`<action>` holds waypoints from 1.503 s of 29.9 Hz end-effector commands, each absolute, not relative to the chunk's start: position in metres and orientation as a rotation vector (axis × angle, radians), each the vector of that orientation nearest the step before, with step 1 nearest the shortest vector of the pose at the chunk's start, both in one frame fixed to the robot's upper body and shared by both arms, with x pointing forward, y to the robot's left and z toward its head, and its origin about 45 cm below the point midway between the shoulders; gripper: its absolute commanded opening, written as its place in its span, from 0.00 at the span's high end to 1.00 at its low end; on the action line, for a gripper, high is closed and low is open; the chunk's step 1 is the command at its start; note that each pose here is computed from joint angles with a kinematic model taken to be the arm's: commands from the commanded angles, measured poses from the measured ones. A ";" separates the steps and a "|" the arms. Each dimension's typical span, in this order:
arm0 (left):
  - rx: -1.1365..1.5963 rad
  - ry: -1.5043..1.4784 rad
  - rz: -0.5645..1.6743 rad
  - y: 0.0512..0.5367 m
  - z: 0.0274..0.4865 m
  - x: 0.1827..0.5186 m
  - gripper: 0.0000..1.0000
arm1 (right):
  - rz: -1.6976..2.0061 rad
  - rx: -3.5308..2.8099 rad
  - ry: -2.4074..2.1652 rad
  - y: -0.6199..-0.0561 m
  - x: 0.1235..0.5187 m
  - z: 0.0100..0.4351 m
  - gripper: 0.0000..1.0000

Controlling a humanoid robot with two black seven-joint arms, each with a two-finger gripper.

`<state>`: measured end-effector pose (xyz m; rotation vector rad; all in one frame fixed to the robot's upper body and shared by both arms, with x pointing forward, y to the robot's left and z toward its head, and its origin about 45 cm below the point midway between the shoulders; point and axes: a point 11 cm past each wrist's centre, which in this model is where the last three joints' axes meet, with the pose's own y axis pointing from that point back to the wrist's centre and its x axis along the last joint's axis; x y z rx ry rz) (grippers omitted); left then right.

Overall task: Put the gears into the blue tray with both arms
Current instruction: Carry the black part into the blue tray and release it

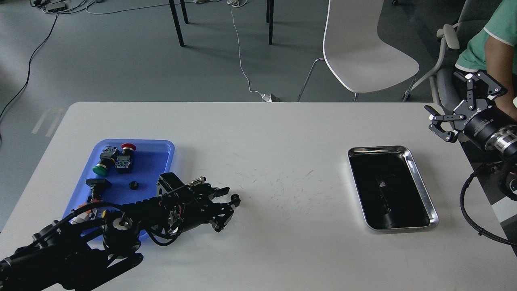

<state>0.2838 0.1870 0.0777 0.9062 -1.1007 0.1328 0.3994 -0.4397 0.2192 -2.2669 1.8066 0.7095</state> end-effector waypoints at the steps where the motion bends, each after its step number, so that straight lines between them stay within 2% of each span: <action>1: 0.907 -1.098 0.130 0.187 0.077 0.283 0.89 | 0.709 -2.267 1.806 -0.440 0.399 0.219 0.03; 4: 0.909 -1.098 0.129 0.188 0.077 0.284 0.95 | 0.709 -2.267 1.803 -0.439 0.400 0.220 0.03; 10: 0.909 -1.123 0.149 0.194 0.084 0.290 0.96 | 0.709 -2.267 1.803 -0.439 0.400 0.220 0.03; 15: 0.924 -1.197 0.188 0.215 0.112 0.307 0.96 | 0.707 -2.268 1.802 -0.439 0.400 0.220 0.03; 22: 0.987 -1.316 0.185 0.264 0.166 0.319 0.96 | 0.703 -2.267 1.803 -0.439 0.401 0.222 0.03; 29: 1.004 -1.347 0.216 0.326 0.190 0.307 0.96 | 0.682 -2.273 1.791 -0.437 0.406 0.229 0.03; 35: 1.030 -1.284 0.217 0.358 0.173 0.282 0.96 | 0.671 -2.281 1.786 -0.436 0.408 0.232 0.03; 45: 1.103 -1.230 0.233 0.397 0.137 0.263 0.95 | 0.672 -2.288 1.793 -0.436 0.408 0.231 0.03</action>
